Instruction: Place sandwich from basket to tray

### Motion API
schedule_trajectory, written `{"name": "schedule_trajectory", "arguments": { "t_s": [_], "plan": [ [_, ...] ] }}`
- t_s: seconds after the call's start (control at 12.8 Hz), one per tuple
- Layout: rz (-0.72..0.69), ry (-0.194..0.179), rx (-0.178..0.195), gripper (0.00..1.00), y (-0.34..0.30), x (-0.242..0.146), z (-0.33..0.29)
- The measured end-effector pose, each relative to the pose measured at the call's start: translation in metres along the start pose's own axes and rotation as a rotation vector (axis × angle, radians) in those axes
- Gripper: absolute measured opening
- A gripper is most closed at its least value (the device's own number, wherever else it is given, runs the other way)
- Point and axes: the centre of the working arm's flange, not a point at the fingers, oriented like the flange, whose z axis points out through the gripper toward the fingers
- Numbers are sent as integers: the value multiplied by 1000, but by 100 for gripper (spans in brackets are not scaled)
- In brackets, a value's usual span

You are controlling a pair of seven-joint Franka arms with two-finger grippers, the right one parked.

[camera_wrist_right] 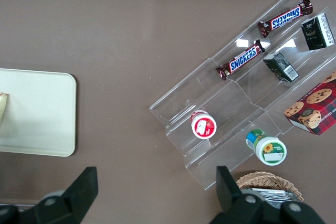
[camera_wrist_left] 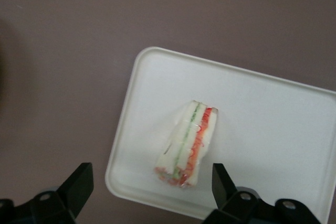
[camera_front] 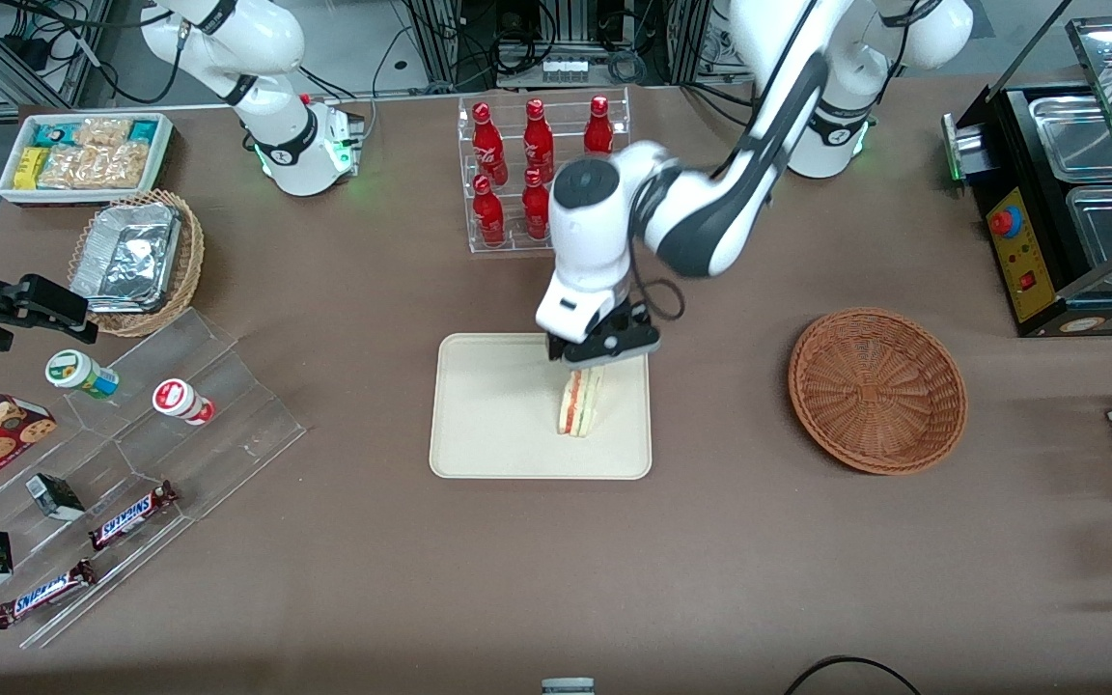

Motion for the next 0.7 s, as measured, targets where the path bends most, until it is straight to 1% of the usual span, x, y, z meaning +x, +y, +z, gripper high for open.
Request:
{"name": "schedule_trajectory", "arguments": {
  "t_s": [0.08,0.31,0.39,0.63,0.7],
  "plan": [
    [-1,-9,-1,100,-15,10,-29],
    [-6,-43,-18,100,-70,44,-98],
    [-12,-48,-16,100,-89,54,-116],
    [-23,-68,17,100,-141,76,-149],
    [-18,-75,20,100,-158,84,-157]
  ]
}}
